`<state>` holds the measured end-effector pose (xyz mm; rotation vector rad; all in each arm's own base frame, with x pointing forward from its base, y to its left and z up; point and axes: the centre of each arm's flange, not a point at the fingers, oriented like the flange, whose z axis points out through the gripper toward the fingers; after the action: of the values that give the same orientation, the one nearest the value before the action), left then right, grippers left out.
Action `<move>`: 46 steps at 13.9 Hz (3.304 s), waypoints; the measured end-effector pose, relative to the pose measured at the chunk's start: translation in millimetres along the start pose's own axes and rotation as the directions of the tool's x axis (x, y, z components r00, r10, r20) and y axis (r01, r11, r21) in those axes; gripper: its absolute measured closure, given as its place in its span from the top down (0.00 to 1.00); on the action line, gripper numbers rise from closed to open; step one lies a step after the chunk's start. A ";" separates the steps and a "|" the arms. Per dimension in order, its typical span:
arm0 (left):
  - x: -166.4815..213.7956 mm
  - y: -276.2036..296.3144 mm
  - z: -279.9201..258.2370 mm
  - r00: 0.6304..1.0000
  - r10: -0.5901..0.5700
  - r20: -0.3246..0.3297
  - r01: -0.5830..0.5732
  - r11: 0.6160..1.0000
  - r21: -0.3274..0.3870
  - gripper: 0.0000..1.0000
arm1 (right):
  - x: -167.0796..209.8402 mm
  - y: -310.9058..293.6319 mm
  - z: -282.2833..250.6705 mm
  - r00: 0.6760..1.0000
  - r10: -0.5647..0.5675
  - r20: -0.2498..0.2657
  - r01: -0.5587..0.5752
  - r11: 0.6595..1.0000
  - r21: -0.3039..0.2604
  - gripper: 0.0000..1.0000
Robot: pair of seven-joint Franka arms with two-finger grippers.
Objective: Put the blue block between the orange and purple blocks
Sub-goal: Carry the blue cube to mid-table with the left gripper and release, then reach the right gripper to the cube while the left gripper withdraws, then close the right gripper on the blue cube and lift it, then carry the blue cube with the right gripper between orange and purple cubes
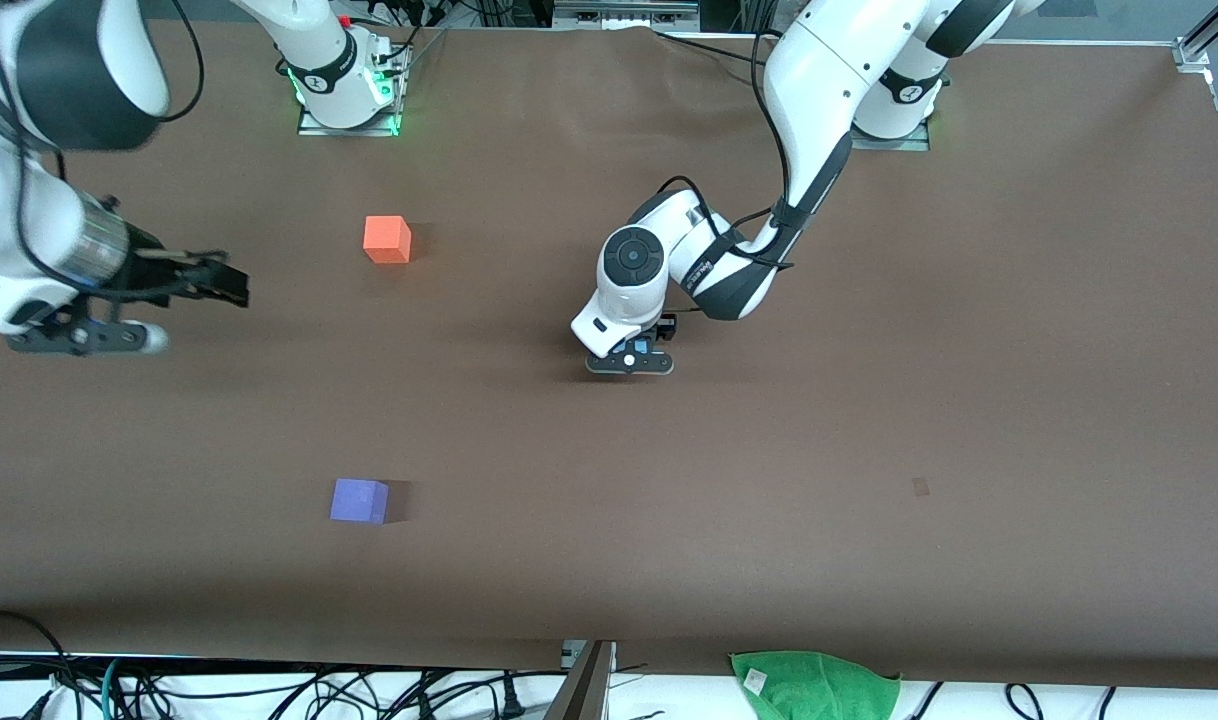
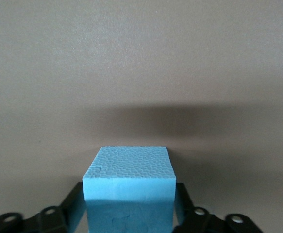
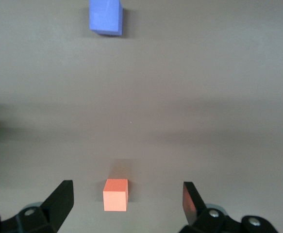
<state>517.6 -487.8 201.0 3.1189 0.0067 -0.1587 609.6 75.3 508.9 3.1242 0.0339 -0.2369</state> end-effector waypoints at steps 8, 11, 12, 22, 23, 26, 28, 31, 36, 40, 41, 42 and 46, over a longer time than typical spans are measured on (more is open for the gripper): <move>14.8 -110.9 -249.8 1.000 -0.029 0.008 0.028 0.994 0.106 1.00 | 13.8 -44.8 36.6 0.998 -0.050 0.041 0.049 0.999 0.022 1.00; 29.1 -217.7 -330.9 1.000 0.031 0.002 -0.031 0.994 0.104 1.00 | 6.9 -120.7 51.7 0.999 -0.018 0.047 0.015 0.998 0.062 1.00; 29.7 -249.8 -349.9 0.999 0.047 0.005 -0.048 0.993 0.105 1.00 | 8.0 -150.9 61.3 0.999 0.006 0.032 -0.009 0.996 0.093 1.00; 18.9 -432.8 -389.1 0.997 0.010 -0.078 -0.009 1.000 0.025 1.00 | -15.0 -432.2 243.5 0.960 0.220 -0.172 -0.196 0.969 0.149 1.00; 9.8 -437.2 -383.8 0.997 0.012 -0.076 -0.010 1.000 0.022 1.00 | -22.3 -448.0 259.4 0.956 0.221 -0.194 -0.194 0.970 0.146 1.00; -10.8 -442.2 -378.2 0.998 0.025 -0.059 -0.024 0.999 0.023 1.00 | -37.3 -472.3 288.4 0.949 0.204 -0.239 -0.177 0.976 0.127 1.00; -12.5 -441.8 -376.9 0.999 0.026 -0.046 -0.025 0.999 0.024 1.00 | -41.2 -475.6 294.5 0.950 0.202 -0.239 -0.179 0.977 0.117 1.00; -12.9 -439.8 -375.4 0.999 0.030 -0.037 -0.029 0.999 0.025 1.00 | -52.0 -480.8 312.5 0.951 0.213 -0.223 -0.196 0.976 0.096 1.00; -13.0 -438.9 -375.3 0.999 0.032 -0.037 -0.031 0.999 0.025 1.00 | -65.9 -486.8 327.8 0.946 0.241 -0.215 -0.230 0.970 0.077 0.86; -14.5 -436.0 -374.2 0.999 0.037 -0.025 -0.036 0.999 0.026 1.00 | -56.4 -476.2 324.0 0.945 0.232 -0.232 -0.224 0.973 0.060 0.60; -14.6 -435.8 -374.1 0.999 0.038 -0.024 -0.037 0.999 0.026 1.00 | -49.6 -467.4 317.3 0.946 0.219 -0.237 -0.217 0.976 0.038 0.57; -14.7 -435.4 -374.1 0.999 0.038 -0.024 -0.038 0.999 0.026 1.00 | -41.4 -454.1 305.3 0.952 0.196 -0.234 -0.201 0.980 0.000 0.57; -15.3 -429.8 -374.0 0.999 0.048 -0.023 -0.048 0.998 0.028 1.00 | 1.3 -354.7 227.6 0.978 0.095 -0.184 -0.111 0.991 -0.074 0.57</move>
<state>538.1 -51.1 566.6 3.1443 -0.0707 -0.1226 568.8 427.7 281.4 3.0410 -0.1140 0.0472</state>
